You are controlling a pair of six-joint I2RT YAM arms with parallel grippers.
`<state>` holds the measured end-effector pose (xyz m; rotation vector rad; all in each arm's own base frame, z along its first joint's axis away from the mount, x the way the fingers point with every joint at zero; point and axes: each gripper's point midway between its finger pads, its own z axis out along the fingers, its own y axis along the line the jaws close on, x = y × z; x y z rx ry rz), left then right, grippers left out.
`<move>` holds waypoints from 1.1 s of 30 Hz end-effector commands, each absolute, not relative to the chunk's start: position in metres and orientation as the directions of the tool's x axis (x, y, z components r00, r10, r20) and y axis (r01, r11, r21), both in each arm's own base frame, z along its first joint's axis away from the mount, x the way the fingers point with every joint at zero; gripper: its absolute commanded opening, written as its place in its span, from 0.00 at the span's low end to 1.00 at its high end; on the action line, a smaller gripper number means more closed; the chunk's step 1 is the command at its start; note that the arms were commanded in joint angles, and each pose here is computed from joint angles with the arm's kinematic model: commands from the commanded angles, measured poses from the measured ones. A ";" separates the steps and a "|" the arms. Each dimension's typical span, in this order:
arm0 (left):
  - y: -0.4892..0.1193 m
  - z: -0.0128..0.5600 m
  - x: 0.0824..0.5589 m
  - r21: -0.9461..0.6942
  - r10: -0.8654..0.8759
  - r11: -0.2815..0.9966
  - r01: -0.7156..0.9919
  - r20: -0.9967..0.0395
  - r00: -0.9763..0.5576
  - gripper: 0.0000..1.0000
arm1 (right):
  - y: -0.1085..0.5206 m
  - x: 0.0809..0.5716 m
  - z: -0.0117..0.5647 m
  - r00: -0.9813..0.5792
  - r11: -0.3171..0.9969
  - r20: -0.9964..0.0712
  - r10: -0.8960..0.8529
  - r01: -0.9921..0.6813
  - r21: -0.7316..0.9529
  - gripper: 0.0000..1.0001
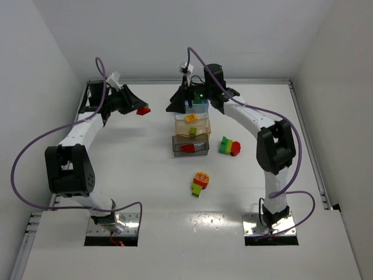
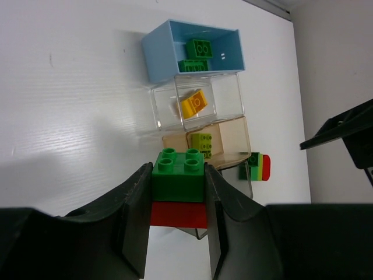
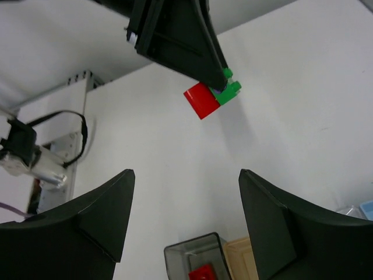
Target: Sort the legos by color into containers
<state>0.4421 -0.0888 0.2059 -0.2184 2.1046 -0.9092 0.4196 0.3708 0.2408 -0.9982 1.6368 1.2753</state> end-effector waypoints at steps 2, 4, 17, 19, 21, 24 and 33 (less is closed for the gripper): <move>-0.103 0.215 0.434 -0.699 -0.439 0.691 0.181 -0.605 -0.664 0.02 | 0.373 0.412 0.235 -0.168 0.118 -0.974 -0.153 -0.981 0.151 0.73; -0.108 0.215 0.431 -0.717 -0.437 0.669 0.195 -0.591 -0.678 0.02 | 0.378 0.414 0.233 -0.146 0.115 -0.977 -0.158 -0.985 0.128 0.73; -0.148 0.222 0.418 -0.793 -0.398 0.541 0.280 -0.535 -0.745 0.02 | 0.413 0.407 0.224 0.046 0.040 -0.977 -0.207 -0.998 -0.055 0.74; -0.148 0.217 0.419 -0.796 -0.398 0.541 0.272 -0.527 -0.751 0.02 | 0.416 0.402 0.220 0.068 0.020 -0.973 -0.221 -0.997 -0.074 0.74; -0.148 0.221 0.420 -0.793 -0.398 0.541 0.279 -0.534 -0.746 0.02 | 0.419 0.397 0.219 0.086 0.003 -0.971 -0.225 -0.996 -0.089 0.74; -0.148 0.217 0.421 -0.796 -0.398 0.541 0.272 -0.527 -0.751 0.02 | 0.421 0.391 0.214 0.116 -0.017 -0.966 -0.232 -0.993 -0.115 0.73; -0.150 0.215 0.420 -0.803 -0.390 0.530 0.273 -0.517 -0.762 0.02 | 0.425 0.397 0.212 0.172 0.025 -0.950 -0.262 -0.982 -0.185 0.62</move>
